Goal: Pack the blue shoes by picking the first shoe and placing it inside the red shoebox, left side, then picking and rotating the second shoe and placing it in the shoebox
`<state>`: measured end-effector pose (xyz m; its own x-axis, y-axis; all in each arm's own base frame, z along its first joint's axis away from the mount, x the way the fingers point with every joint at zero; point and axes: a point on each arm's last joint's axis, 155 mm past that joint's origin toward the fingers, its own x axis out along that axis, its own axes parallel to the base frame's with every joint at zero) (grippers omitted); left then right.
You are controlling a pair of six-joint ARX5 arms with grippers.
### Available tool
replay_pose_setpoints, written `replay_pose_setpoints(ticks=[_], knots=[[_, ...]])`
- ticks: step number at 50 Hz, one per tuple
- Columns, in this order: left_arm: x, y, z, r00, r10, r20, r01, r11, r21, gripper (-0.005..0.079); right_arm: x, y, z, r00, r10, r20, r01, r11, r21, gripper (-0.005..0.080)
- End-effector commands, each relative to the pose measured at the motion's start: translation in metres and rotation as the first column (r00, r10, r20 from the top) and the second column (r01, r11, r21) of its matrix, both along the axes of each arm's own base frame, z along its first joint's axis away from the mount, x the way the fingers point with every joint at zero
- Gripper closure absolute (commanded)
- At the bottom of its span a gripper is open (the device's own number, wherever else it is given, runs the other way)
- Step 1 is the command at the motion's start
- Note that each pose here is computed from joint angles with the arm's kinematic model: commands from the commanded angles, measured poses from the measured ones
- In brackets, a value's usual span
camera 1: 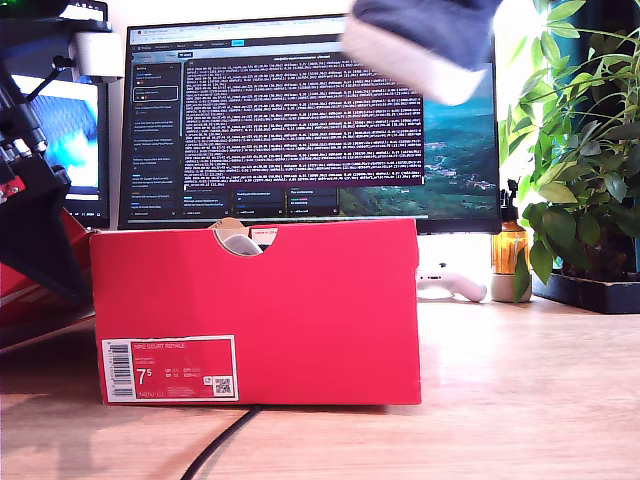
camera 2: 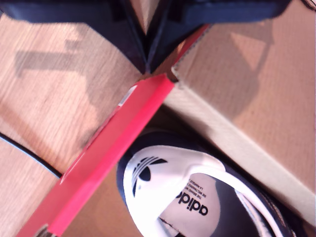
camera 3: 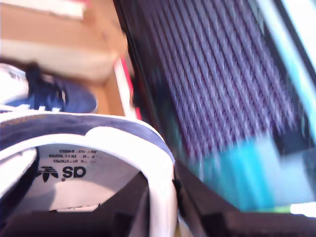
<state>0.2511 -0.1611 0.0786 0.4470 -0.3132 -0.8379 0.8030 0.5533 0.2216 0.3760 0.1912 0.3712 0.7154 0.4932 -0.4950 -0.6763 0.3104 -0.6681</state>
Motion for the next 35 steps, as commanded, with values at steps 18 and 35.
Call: replay_pose_setpoints(ticks=[18, 35], knots=[[-0.002, -0.002, -0.003, 1.0, -0.011, -0.011, 0.011, 1.0, -0.003, 0.0759, 0.028, 0.059, -0.022, 0.99, 0.135, 0.044, -0.133, 0.99, -0.037, 0.0764], [-0.002, -0.002, -0.003, 1.0, -0.011, -0.011, 0.011, 1.0, -0.003, 0.0759, 0.058, 0.073, -0.051, 0.988, 0.149, 0.042, -0.146, 0.987, -0.065, 0.0764]])
